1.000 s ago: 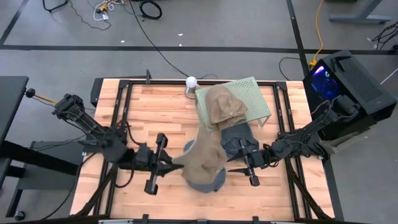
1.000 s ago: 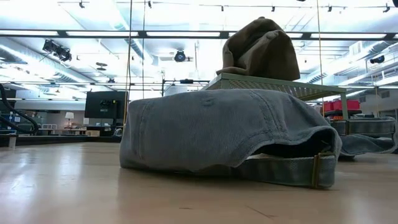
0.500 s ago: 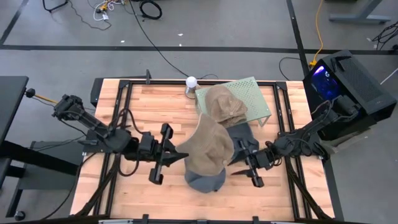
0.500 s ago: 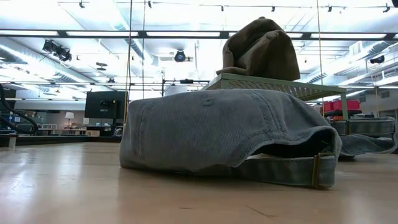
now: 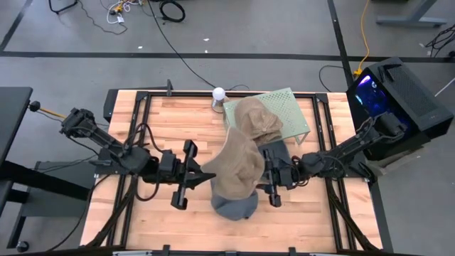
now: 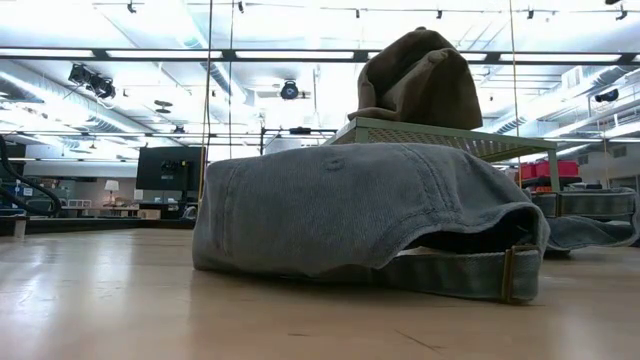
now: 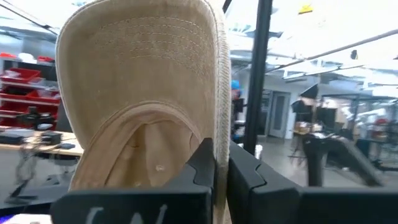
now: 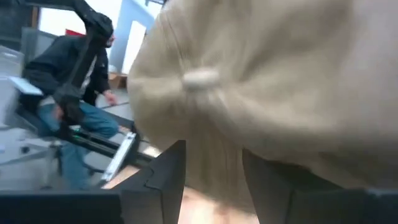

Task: Stack caps on shelf
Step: Stack the brown cap on the brown cap on the shelf

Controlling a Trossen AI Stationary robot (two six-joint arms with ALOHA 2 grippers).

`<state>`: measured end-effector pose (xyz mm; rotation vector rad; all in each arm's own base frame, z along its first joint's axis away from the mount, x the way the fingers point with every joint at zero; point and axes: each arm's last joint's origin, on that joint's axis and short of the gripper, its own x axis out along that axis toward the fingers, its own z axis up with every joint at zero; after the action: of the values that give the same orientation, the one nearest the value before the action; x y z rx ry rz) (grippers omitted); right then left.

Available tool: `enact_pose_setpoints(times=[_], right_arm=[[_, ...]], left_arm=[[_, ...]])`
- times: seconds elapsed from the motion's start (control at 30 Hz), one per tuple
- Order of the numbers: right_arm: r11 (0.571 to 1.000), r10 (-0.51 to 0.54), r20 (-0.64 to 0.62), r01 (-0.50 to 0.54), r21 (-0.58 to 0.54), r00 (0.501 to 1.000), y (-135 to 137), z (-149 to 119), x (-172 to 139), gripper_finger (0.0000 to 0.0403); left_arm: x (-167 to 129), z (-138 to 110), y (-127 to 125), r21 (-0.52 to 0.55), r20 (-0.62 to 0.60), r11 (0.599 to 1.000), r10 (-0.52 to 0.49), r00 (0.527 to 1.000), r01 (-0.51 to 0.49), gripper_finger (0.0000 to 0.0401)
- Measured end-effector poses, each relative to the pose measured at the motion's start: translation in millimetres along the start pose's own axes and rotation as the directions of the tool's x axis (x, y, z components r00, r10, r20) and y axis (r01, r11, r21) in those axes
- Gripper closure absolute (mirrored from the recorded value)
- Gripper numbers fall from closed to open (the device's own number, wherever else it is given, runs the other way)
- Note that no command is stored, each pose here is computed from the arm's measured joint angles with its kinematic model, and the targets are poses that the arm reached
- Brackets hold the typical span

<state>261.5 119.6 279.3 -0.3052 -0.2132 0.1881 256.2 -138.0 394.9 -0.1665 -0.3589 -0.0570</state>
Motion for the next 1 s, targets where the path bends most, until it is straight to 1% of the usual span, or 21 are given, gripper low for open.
enact_pose_setpoints(times=[0.07,0.2,0.3,0.4,0.5,0.57,0.7,0.8,0.9,1.0], right_arm=[[1.000,-0.020,0.031,0.021,-0.007,0.999,-1.2,5.0,1.8,0.0243],[0.994,-0.104,0.066,0.105,-0.015,0.992,-4.9,10.4,1.2,0.0243],[0.994,-0.105,0.106,0.107,-0.023,0.989,-6.1,13.9,0.8,0.0243],[0.995,-0.099,0.117,0.102,-0.022,0.988,-6.0,14.8,0.7,0.0243],[0.995,-0.098,0.120,0.101,-0.023,0.988,-6.0,15.0,0.6,0.0243],[0.994,-0.099,0.120,0.102,-0.026,0.988,-6.1,15.1,0.6,0.0243],[0.992,-0.111,0.154,0.119,-0.046,0.982,-6.1,19.0,-0.3,0.0243],[0.986,-0.118,0.192,0.138,-0.093,0.974,-4.4,23.7,-1.9,0.0243],[0.973,-0.155,0.205,0.185,-0.138,0.966,-4.4,26.9,-3.3,0.0243],[0.964,-0.189,0.187,0.218,-0.149,0.964,-5.5,26.1,-3.3,0.0243]], left_arm=[[0.0,-0.7,0.6,0.008,-0.007,1.000,0.020,1.000,-0.020,0.0384],[0.0,-2.3,0.6,0.017,-0.022,1.000,0.023,1.000,-0.022,0.0380],[-0.2,-5.1,1.0,0.032,-0.049,0.999,0.040,0.998,-0.039,0.0360],[-0.4,-7.7,1.7,0.040,-0.073,0.997,0.064,0.995,-0.061,0.0326],[-0.4,-8.1,1.7,0.004,-0.077,0.998,0.062,0.995,-0.062,0.0282],[-0.5,-8.9,1.7,0.003,-0.085,0.998,0.062,0.995,-0.062,0.0249],[-1.7,-10.3,2.7,0.061,-0.111,0.995,0.083,0.990,-0.077,0.0186],[-4.7,-9.7,3.3,0.091,-0.143,0.993,0.082,0.986,-0.069,0.0152],[-5.7,-14.9,3.2,0.118,-0.192,0.992,0.069,0.979,-0.047,0.0141],[-6.1,-16.9,3.0,0.127,-0.211,0.991,0.063,0.975,-0.037,0.0154]])
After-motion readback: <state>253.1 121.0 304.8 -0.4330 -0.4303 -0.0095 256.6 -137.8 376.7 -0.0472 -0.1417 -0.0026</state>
